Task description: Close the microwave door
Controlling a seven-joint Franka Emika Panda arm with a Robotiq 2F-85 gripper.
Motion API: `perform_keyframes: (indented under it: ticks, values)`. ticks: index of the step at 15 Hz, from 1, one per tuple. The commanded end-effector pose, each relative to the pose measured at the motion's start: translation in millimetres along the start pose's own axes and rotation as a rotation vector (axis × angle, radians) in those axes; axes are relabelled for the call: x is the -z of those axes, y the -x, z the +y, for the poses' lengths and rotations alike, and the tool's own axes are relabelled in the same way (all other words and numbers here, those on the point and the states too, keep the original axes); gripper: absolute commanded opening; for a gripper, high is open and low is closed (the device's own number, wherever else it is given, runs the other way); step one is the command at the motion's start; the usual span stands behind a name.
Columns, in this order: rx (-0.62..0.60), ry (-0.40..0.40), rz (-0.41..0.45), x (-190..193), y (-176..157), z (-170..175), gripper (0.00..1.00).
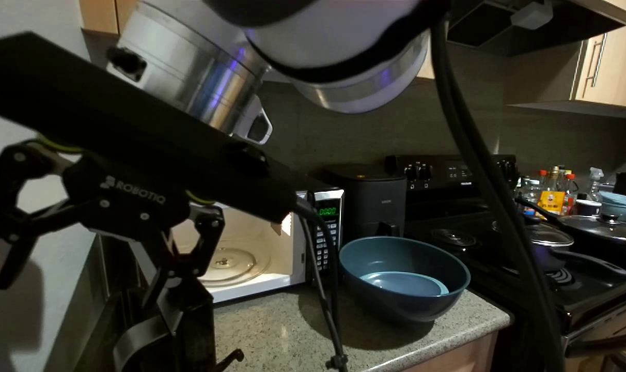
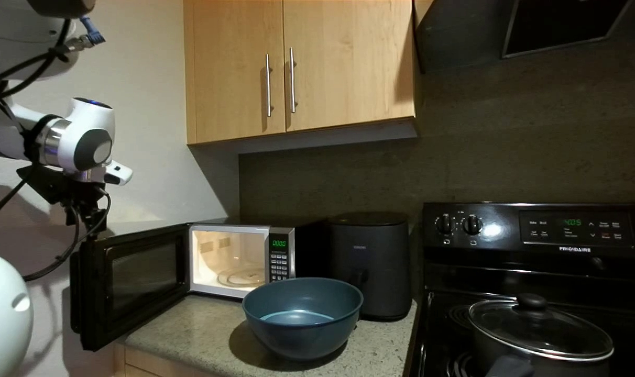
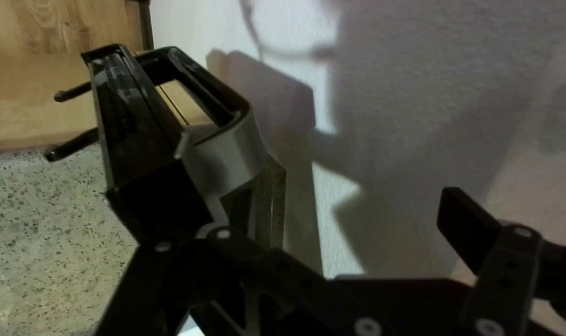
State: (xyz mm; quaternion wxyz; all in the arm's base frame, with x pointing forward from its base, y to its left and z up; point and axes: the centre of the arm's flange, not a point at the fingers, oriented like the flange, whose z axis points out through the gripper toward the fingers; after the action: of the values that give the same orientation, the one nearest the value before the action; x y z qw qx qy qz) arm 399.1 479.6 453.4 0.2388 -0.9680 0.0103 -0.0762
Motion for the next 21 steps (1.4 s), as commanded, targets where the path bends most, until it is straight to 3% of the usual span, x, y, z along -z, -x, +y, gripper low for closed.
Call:
perform_keyframes:
  ticks: [1,8,11,17,18,21]
  values:
    - [-0.046,0.044,-0.004,-1,-20,18,1.00]
    - [-0.366,0.146,0.170,18,-105,124,1.00]
    - [-0.518,0.181,0.198,28,-127,164,1.00]
    - [-0.597,0.232,0.155,16,-123,184,1.00]
    - [-0.605,0.233,0.173,14,-124,186,1.00]
    - [-0.640,0.153,0.335,13,-147,187,1.00]
